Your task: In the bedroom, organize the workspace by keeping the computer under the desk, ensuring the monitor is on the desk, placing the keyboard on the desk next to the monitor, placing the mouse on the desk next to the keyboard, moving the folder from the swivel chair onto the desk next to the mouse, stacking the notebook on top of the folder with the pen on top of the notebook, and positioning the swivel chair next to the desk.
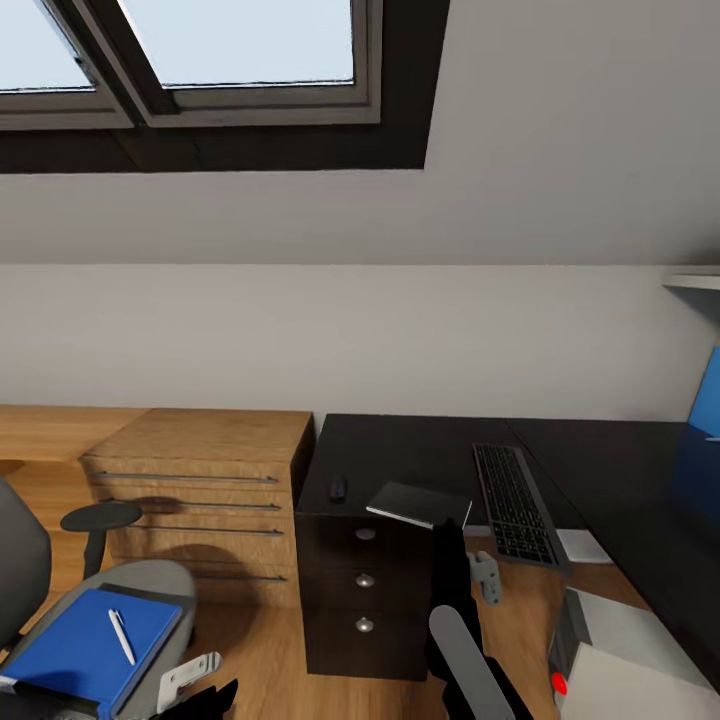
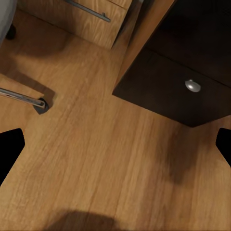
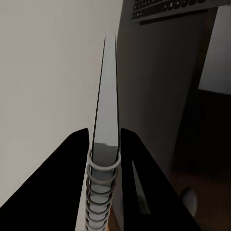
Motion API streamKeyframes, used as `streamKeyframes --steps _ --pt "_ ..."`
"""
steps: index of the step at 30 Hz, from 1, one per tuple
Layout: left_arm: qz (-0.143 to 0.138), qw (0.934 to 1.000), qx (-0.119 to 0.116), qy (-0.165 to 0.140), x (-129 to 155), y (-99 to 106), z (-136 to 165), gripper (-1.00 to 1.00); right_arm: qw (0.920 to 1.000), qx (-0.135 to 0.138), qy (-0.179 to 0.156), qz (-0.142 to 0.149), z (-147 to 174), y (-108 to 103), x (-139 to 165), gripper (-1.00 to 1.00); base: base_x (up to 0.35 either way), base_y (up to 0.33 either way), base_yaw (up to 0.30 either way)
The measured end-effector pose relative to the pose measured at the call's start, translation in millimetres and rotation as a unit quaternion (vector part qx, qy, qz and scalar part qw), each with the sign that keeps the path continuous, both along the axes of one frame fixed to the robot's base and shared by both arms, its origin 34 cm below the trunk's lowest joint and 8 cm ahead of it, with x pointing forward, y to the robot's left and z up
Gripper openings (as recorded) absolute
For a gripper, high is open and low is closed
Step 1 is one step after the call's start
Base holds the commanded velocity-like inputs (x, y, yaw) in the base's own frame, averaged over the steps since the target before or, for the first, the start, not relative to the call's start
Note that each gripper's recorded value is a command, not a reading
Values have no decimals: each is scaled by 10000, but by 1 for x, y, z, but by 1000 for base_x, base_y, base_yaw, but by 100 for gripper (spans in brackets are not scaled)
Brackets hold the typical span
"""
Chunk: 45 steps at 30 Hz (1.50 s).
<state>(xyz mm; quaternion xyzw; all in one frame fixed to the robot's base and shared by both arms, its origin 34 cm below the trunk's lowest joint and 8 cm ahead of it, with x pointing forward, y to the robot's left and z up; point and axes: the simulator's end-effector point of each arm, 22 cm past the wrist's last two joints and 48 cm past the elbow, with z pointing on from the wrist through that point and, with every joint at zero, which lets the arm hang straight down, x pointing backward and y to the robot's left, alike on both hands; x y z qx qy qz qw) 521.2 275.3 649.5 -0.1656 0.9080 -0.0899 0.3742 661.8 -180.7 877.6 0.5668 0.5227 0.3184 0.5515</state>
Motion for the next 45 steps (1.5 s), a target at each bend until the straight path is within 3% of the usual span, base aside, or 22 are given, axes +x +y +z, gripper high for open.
streamKeyframes --steps 8,15,29,45 --pt "1 10000 0 -2 -1 0 -14 100 10000 0 -3 1 -14 0 -1 -100 0 0 0" --pt "31 9999 -98 -49 1 -8 -12 100 9999 -48 -120 19 -7 0 0 -100 0 0 0" --pt "122 9996 -84 -228 7 -6 -6 100 9999 -68 -145 23 -6 -1 1 -100 6 0 0" --pt "124 9996 -86 -239 7 -6 -5 100 9999 -59 -142 13 -6 -2 0 -100 234 50 0"
